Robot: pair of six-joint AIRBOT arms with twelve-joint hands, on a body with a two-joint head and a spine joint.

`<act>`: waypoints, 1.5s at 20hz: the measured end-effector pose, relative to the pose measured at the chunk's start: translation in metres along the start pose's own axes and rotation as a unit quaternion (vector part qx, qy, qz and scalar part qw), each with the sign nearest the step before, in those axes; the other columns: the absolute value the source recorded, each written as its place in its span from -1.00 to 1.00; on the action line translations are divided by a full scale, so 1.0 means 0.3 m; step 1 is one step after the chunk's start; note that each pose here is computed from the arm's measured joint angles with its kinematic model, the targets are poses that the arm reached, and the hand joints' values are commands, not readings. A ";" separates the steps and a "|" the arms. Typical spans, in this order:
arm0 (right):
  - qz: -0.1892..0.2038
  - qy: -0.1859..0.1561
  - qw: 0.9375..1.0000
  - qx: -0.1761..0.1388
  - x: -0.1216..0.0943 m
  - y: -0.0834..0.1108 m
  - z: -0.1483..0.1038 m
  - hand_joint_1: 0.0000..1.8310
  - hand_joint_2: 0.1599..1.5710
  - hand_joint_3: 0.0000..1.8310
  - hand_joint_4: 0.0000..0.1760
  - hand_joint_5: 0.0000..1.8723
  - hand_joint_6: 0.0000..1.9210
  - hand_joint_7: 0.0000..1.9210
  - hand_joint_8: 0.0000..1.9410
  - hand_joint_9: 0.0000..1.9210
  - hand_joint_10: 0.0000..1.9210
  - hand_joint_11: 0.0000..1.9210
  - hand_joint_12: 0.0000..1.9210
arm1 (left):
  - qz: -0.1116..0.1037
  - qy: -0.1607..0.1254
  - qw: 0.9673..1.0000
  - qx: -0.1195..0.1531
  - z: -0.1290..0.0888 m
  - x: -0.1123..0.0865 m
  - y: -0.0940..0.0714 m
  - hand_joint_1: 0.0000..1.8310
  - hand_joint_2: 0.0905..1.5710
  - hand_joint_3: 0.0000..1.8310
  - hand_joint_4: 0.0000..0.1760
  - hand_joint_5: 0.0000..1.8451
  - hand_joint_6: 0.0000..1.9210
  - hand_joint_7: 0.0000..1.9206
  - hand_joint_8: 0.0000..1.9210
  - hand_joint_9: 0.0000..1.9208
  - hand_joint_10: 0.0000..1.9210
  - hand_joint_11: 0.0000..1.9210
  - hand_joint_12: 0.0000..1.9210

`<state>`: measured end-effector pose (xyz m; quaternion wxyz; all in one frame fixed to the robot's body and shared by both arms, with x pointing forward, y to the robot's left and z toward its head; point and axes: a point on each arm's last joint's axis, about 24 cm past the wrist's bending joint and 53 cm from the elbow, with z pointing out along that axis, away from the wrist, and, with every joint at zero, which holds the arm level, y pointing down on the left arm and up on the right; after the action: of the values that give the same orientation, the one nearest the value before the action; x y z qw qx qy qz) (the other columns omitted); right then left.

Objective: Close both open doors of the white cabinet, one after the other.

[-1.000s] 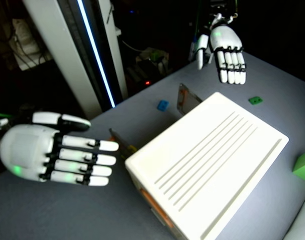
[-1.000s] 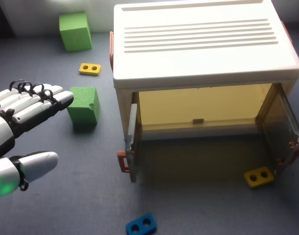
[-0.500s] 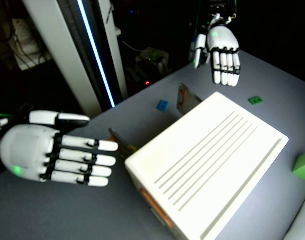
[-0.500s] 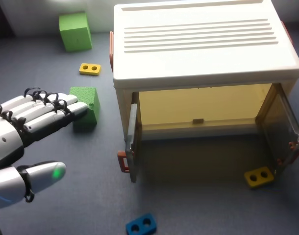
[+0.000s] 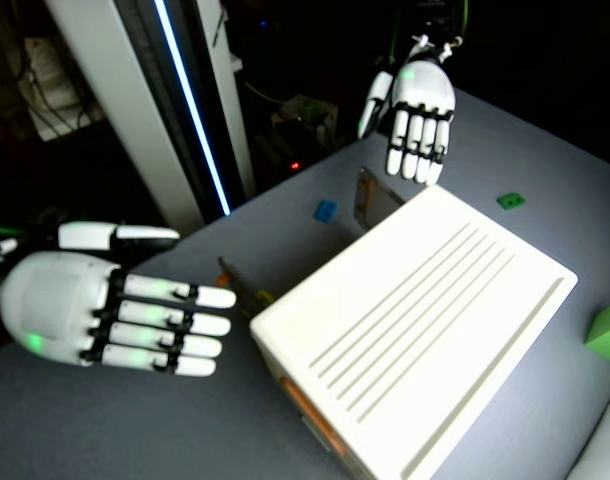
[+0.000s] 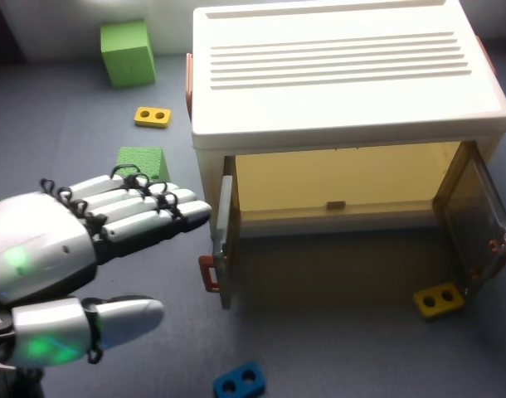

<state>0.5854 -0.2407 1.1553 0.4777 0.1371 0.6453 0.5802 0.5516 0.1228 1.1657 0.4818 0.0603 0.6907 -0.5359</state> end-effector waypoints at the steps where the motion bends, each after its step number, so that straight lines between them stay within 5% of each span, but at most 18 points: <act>1: 0.000 0.000 1.000 0.000 0.000 0.000 0.000 -1.00 0.61 -1.00 -0.55 -0.90 -0.99 -0.92 -0.99 -0.95 -1.00 -0.93 -1.00 | 0.001 0.007 1.000 0.002 0.005 0.011 -0.002 -1.00 0.87 -1.00 -1.00 -0.85 -0.99 -0.87 -0.99 -0.87 -1.00 -1.00 -0.51; 8: -0.001 0.001 1.000 0.004 0.001 -0.006 0.000 -1.00 0.61 -1.00 -0.56 -0.88 -0.99 -0.91 -1.00 -0.95 -1.00 -0.91 -0.99 | 0.002 0.022 1.000 0.009 0.031 0.030 -0.006 -1.00 0.88 -1.00 -1.00 -0.86 -1.00 -0.91 -1.00 -0.90 -1.00 -1.00 -0.57; 10: -0.001 0.001 1.000 0.003 0.001 -0.005 0.000 -1.00 0.59 -1.00 -0.37 -0.89 -1.00 -0.92 -1.00 -0.95 -1.00 -0.91 -0.99 | 0.002 0.026 1.000 0.011 0.041 0.040 -0.007 -1.00 0.87 -1.00 -1.00 -0.84 -0.99 -0.88 -0.99 -0.88 -0.99 -1.00 -0.54; 14: -0.001 0.001 1.000 0.003 0.001 -0.005 0.000 -1.00 0.62 -1.00 -0.63 -0.88 -1.00 -0.91 -0.99 -0.94 -1.00 -0.91 -0.99 | 0.002 0.027 0.999 0.026 0.071 0.045 -0.026 -1.00 0.87 -1.00 -1.00 -0.85 -1.00 -0.87 -0.99 -0.87 -1.00 -1.00 -0.54; 20: -0.001 0.001 1.000 0.003 0.001 -0.006 0.000 -1.00 0.60 -1.00 -0.43 -0.88 -1.00 -0.90 -1.00 -0.94 -1.00 -0.90 -1.00 | 0.001 0.030 0.998 0.046 0.116 0.058 -0.051 -1.00 0.86 -1.00 -1.00 -0.84 -1.00 -0.84 -1.00 -0.82 -0.99 -1.00 -0.39; 21: -0.001 0.001 1.000 0.003 0.002 -0.005 0.000 -1.00 0.63 -1.00 -0.61 -0.88 -1.00 -0.90 -1.00 -0.93 -0.99 -0.89 -0.99 | 0.003 0.028 0.998 0.051 0.125 0.053 -0.058 -1.00 0.86 -1.00 -1.00 -0.85 -1.00 -0.85 -1.00 -0.83 -1.00 -1.00 -0.43; 23: -0.002 0.002 1.000 0.003 0.000 -0.006 0.000 -1.00 0.63 -1.00 -0.39 -0.88 -1.00 -0.89 -1.00 -0.91 -0.99 -0.88 -0.99 | 0.010 0.026 0.998 0.059 0.141 0.043 -0.072 -0.95 0.82 -1.00 -1.00 -0.84 -0.99 -0.87 -0.99 -0.85 -0.99 -1.00 -0.44; 25: -0.002 0.000 1.000 0.003 -0.004 -0.007 0.000 -1.00 0.63 -1.00 -0.38 -0.89 -1.00 -0.90 -1.00 -0.92 -0.99 -0.89 -0.99 | 0.010 0.024 0.998 0.065 0.153 0.042 -0.082 -0.99 0.85 -0.99 -1.00 -0.84 -1.00 -0.87 -0.99 -0.85 -0.99 -1.00 -0.45; 30: -0.002 0.001 1.000 0.003 -0.002 -0.007 0.000 -1.00 0.64 -1.00 -0.53 -0.87 -1.00 -0.88 -0.99 -0.91 -0.99 -0.88 -0.99 | 0.015 0.017 0.996 0.085 0.193 0.030 -0.111 -1.00 0.90 -0.99 -1.00 -0.81 -1.00 -0.83 -1.00 -0.83 -1.00 -1.00 -0.48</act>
<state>0.5866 -0.2416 1.1539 0.4779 0.1364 0.6478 0.5773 0.5618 0.0588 1.1841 0.4713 0.1207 0.6499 -0.5839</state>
